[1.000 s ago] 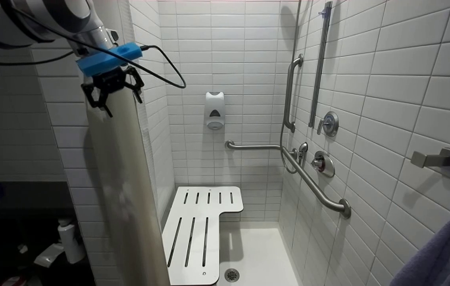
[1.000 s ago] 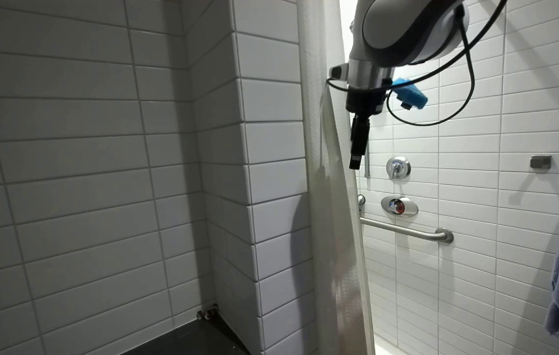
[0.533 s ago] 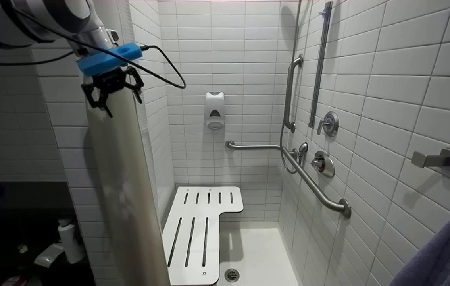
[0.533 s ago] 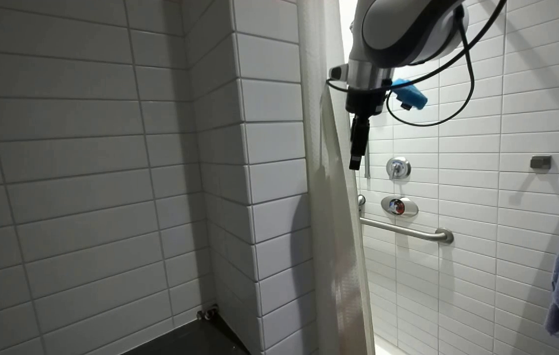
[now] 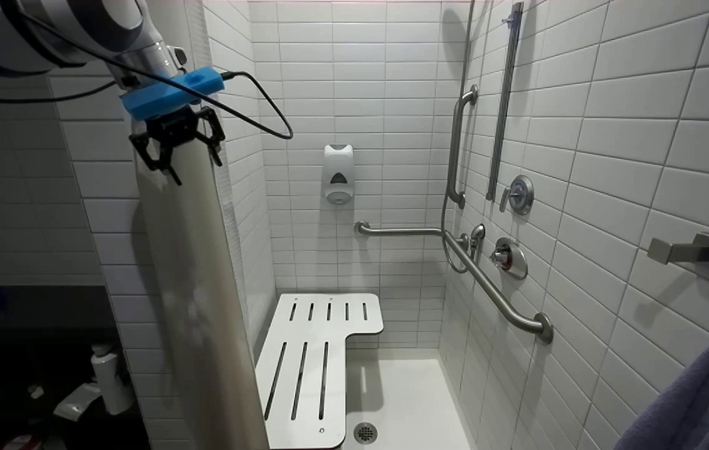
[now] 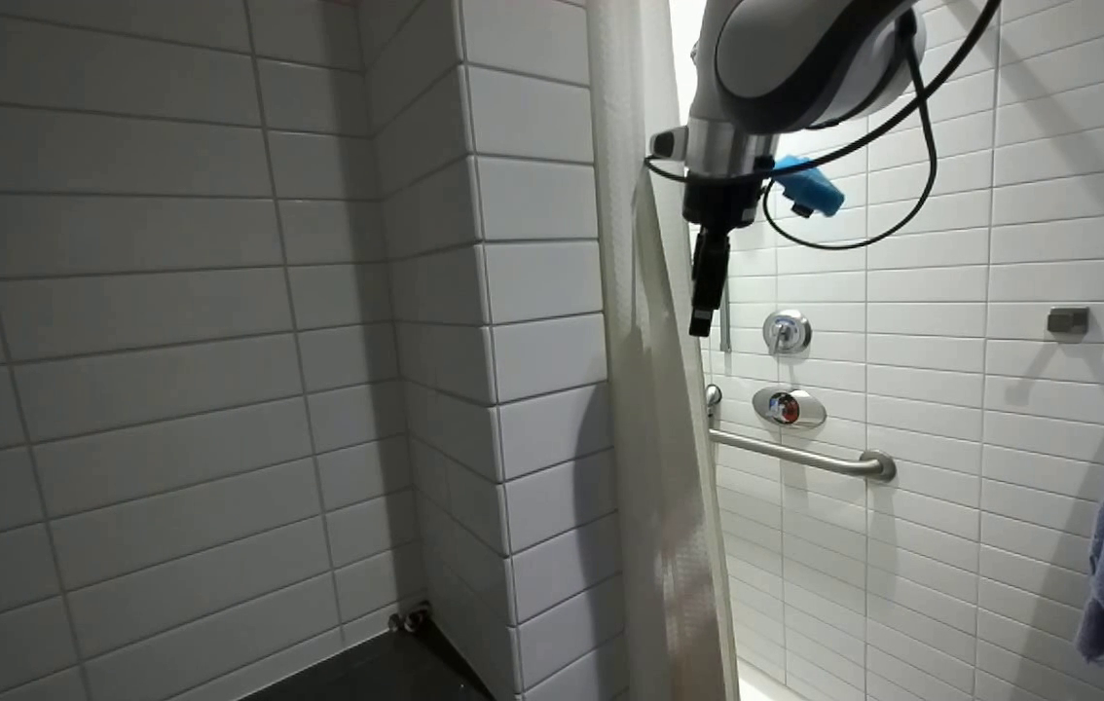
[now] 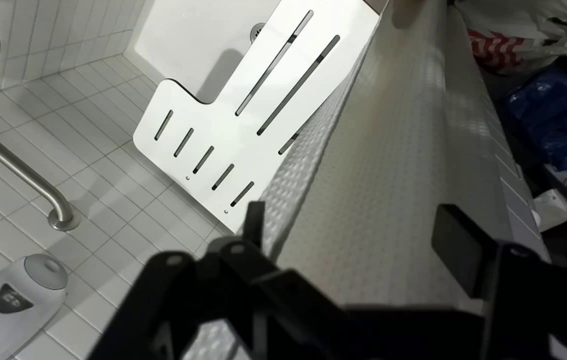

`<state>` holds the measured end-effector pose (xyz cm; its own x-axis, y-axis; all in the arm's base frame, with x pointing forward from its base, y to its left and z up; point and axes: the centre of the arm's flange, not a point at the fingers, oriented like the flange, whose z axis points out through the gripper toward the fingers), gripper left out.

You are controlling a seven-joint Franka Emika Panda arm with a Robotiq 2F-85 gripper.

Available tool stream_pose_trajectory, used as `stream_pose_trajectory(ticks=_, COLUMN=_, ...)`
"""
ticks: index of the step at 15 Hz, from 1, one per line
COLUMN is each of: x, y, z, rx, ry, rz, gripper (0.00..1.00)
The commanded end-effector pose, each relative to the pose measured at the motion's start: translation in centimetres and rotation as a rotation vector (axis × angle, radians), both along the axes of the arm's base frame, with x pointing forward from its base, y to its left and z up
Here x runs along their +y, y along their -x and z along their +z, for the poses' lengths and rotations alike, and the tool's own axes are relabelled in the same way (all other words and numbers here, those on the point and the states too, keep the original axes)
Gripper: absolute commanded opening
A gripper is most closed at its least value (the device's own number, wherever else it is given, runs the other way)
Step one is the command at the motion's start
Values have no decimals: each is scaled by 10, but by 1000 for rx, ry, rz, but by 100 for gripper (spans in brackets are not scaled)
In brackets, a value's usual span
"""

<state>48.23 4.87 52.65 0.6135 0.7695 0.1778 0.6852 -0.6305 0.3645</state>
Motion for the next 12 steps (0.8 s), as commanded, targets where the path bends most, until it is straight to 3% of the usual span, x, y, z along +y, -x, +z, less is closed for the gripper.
stream_pose_trajectory(ticks=1, x=-2, y=0, z=1, rx=-1, ry=-2, rz=-2, gripper=53)
stream_pose_trajectory(ticks=7, x=-4, y=0, z=4, rx=-8, ry=-2, rz=-13, gripper=6)
stream_pose_trajectory(ticks=8, x=-5, y=-1, z=4, rx=-8, ry=-3, rz=-13, gripper=1)
stream_pose_trajectory(ticks=12, x=-5, y=0, z=5, rx=-9, ry=-2, rz=-17, gripper=0)
